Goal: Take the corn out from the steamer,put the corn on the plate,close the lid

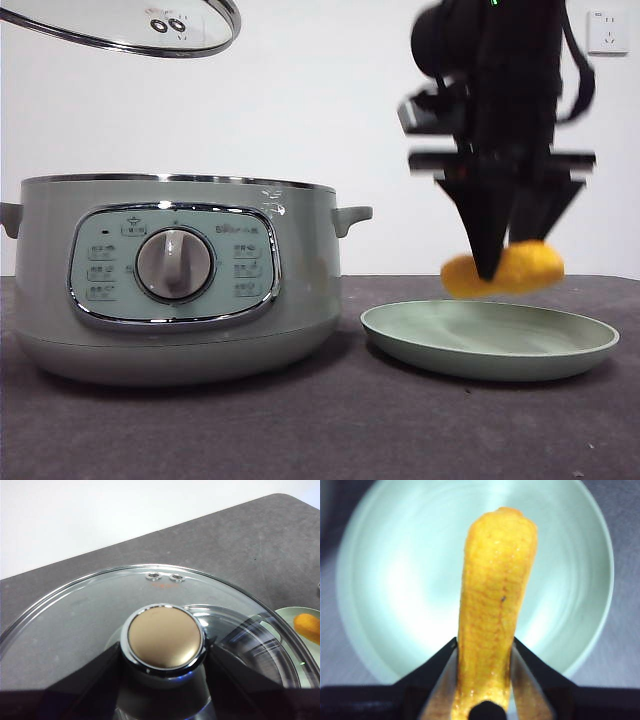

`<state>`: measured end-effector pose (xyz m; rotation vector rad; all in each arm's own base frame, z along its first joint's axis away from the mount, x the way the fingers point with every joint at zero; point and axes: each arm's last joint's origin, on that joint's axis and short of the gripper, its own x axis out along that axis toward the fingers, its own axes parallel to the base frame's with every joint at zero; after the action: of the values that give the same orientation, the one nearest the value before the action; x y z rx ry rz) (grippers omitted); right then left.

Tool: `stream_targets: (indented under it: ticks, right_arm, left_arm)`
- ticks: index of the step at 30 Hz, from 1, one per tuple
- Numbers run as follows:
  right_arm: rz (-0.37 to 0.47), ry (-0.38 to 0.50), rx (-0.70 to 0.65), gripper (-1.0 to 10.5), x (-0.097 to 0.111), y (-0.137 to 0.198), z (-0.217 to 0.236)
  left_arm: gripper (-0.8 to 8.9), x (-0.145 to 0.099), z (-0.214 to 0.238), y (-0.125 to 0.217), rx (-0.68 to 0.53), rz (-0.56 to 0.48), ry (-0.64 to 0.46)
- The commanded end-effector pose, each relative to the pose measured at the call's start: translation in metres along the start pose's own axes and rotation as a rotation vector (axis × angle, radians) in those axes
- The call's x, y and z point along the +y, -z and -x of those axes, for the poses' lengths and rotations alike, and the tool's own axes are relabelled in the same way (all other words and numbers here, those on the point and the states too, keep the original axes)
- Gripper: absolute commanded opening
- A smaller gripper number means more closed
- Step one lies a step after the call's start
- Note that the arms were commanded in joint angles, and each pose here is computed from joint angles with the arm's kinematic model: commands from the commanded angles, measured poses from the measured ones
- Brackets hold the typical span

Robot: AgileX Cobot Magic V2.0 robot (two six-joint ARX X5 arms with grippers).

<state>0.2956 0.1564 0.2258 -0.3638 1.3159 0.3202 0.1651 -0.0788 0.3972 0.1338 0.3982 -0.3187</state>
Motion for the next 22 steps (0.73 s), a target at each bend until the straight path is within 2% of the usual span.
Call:
stream_targets:
  ticks: [1, 6, 12, 14, 17, 19, 22]
  right_arm:
    - [-0.019, -0.004, -0.03, -0.1, 0.002, 0.006, -0.016]
    - [-0.025, -0.006, -0.069, -0.1, 0.004, 0.013, -0.036]
    - [-0.027, -0.005, -0.065, 0.1, 0.003, 0.015, -0.038]
    - [-0.034, -0.004, -0.06, 0.8, 0.001, 0.015, -0.038]
    - [-0.044, -0.006, -0.058, 2.8, 0.0, 0.016, -0.039]
    - [-0.044, -0.006, -0.059, 3.2, 0.0, 0.016, -0.038]
    - [-0.044, -0.005, -0.059, 3.2, 0.0, 0.016, -0.038]
  left_arm:
    - [-0.09, 0.001, 0.008, -0.01, -0.082, 0.018, 0.0]
    - [-0.09, 0.001, 0.008, -0.01, -0.082, 0.019, 0.0]
    - [-0.09, 0.001, 0.006, -0.01, -0.078, 0.019, 0.001]
    - [-0.09, 0.0, 0.004, -0.009, -0.073, 0.021, 0.007]
    - [-0.09, -0.001, 0.002, -0.01, -0.069, 0.023, 0.04]
    - [-0.09, -0.002, -0.001, -0.01, -0.065, 0.023, 0.049]
    - [-0.09, -0.003, -0.006, -0.01, -0.053, 0.021, 0.053]
